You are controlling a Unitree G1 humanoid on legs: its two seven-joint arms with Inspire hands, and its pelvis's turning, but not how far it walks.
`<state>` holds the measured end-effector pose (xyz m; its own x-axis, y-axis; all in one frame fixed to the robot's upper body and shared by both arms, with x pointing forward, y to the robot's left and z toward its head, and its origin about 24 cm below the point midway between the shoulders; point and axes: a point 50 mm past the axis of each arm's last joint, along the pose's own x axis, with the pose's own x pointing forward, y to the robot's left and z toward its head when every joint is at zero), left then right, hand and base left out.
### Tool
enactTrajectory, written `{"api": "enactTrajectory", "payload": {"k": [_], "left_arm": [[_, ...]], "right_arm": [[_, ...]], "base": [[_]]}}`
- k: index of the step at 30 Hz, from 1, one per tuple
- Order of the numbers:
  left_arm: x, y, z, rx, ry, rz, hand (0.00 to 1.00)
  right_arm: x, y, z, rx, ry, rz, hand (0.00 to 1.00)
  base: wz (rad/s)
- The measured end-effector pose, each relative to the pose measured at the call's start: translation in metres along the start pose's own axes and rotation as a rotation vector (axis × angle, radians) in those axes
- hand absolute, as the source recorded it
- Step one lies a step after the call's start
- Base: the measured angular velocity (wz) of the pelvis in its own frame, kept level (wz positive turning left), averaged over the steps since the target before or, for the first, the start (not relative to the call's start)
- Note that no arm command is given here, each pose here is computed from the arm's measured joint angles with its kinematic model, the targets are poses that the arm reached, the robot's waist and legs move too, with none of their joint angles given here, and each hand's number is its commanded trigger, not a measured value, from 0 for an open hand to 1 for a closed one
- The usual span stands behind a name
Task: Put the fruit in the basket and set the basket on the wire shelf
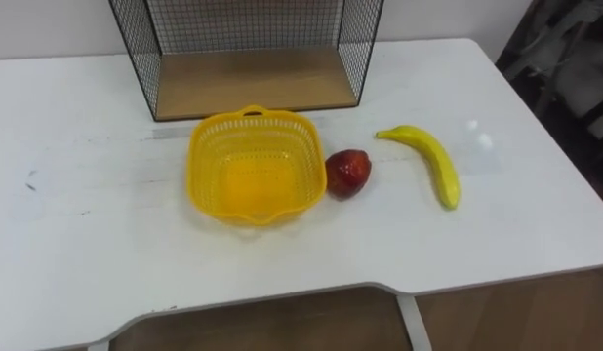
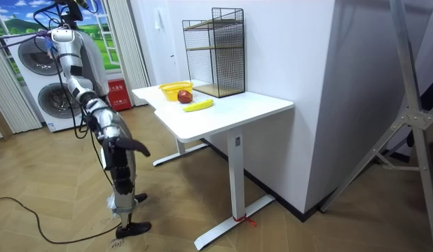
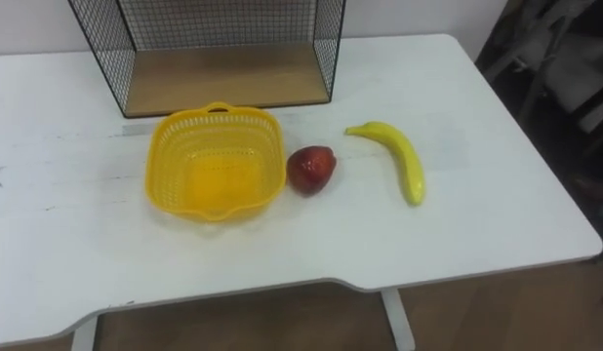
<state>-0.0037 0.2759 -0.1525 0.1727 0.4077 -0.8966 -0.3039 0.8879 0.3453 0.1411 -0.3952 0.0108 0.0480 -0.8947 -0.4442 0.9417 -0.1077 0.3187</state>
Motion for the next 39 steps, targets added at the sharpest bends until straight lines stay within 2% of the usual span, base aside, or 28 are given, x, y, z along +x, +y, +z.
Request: {"api": "enactTrajectory", "payload": {"k": [6,12,17,27,34,39], "left_arm": [[-0.001,-0.002,-0.004,0.031,0.014,-0.011,0.00],[-0.001,-0.008,-0.005,0.052,0.016,-0.033,0.00],[0.000,-0.008,-0.003,0.090,0.012,-0.046,0.00],[0.000,-0.012,0.001,0.135,-0.001,-0.079,0.00],[0.001,-0.013,0.007,0.154,-0.019,-0.103,0.00],[0.001,-0.017,0.010,0.165,-0.030,-0.111,0.00]], "right_arm": [[-0.036,0.043,0.048,-0.086,-0.368,0.190,0.00],[-0.065,0.071,0.049,-0.172,-0.498,0.399,0.00],[-0.083,0.086,0.048,-0.208,-0.528,0.586,0.00],[-0.113,0.107,0.018,-0.342,-0.451,0.992,0.00],[-0.124,0.113,0.011,-0.468,-0.489,1.153,0.00],[-0.138,0.117,-0.010,-0.555,-0.435,1.314,0.00]], "base": [[-0.01],[0.00],[0.00],[0.01],[0.04],[-0.03]]}}
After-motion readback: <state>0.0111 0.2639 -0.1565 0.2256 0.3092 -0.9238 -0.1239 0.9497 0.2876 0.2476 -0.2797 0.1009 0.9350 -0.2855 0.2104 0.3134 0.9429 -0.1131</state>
